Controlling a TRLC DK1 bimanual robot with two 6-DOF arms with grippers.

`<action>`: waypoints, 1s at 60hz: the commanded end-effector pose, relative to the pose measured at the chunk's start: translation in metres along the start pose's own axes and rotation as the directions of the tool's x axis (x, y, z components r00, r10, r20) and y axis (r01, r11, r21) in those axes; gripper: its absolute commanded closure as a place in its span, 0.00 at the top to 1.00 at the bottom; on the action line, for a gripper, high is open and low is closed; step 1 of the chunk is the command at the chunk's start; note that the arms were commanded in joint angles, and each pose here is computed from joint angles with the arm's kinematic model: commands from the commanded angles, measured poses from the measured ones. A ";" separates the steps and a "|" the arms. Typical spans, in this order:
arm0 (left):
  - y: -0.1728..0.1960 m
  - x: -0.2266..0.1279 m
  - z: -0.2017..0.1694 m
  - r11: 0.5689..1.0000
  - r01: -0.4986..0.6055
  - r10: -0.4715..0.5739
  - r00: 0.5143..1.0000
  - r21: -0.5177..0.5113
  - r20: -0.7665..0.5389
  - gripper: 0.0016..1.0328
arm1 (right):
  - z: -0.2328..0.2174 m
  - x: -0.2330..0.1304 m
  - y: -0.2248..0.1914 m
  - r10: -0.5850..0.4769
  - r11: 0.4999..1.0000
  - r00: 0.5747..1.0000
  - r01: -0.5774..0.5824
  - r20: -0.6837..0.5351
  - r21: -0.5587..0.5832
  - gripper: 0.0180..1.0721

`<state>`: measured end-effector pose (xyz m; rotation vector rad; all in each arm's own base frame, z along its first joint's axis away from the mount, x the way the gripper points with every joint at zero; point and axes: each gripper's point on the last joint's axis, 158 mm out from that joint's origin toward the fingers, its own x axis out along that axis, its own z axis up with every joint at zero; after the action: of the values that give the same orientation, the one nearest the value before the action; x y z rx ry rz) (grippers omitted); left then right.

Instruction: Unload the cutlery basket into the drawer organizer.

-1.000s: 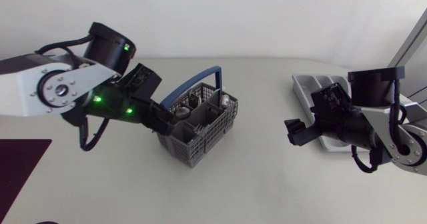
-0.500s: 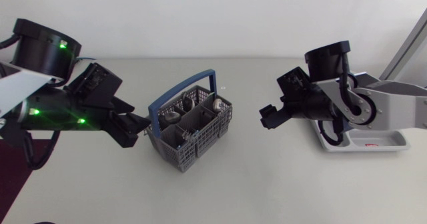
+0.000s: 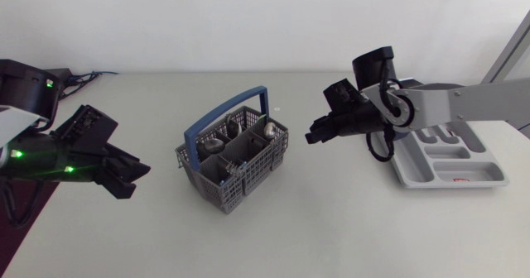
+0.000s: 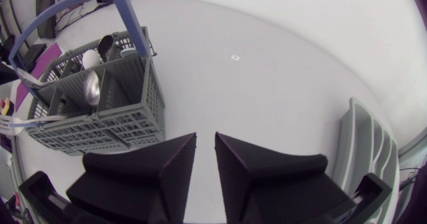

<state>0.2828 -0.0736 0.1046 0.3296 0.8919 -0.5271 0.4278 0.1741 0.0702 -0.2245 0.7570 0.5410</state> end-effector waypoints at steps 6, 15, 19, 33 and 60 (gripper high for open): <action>-0.008 0.032 -0.014 0.998 0.059 -0.060 0.996 -0.014 -0.062 0.06 | 0.006 0.023 -0.001 0.032 0.998 0.999 -0.031 -0.018 0.049 0.05; -0.016 0.051 -0.010 0.993 0.111 -0.114 0.988 -0.034 -0.106 0.05 | 0.009 0.040 0.006 0.092 0.993 0.995 -0.089 -0.027 0.077 0.05; -0.021 0.058 -0.005 0.990 0.135 -0.139 0.985 -0.047 -0.106 0.05 | 0.011 0.044 0.015 0.143 0.986 0.989 -0.140 -0.023 0.088 0.05; -0.022 0.070 0.019 0.989 0.137 -0.141 0.988 -0.056 -0.068 0.06 | 0.013 0.041 0.048 0.269 0.960 0.963 -0.267 -0.016 0.081 0.05; -0.008 0.089 0.046 0.990 0.123 -0.125 0.992 -0.062 -0.027 0.06 | -0.005 0.008 0.093 0.414 0.910 0.909 -0.411 -0.043 0.057 0.05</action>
<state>0.3335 -0.1204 0.0485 0.2485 1.0064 -0.6079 0.4061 0.2406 0.0611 -0.0327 0.8488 0.8552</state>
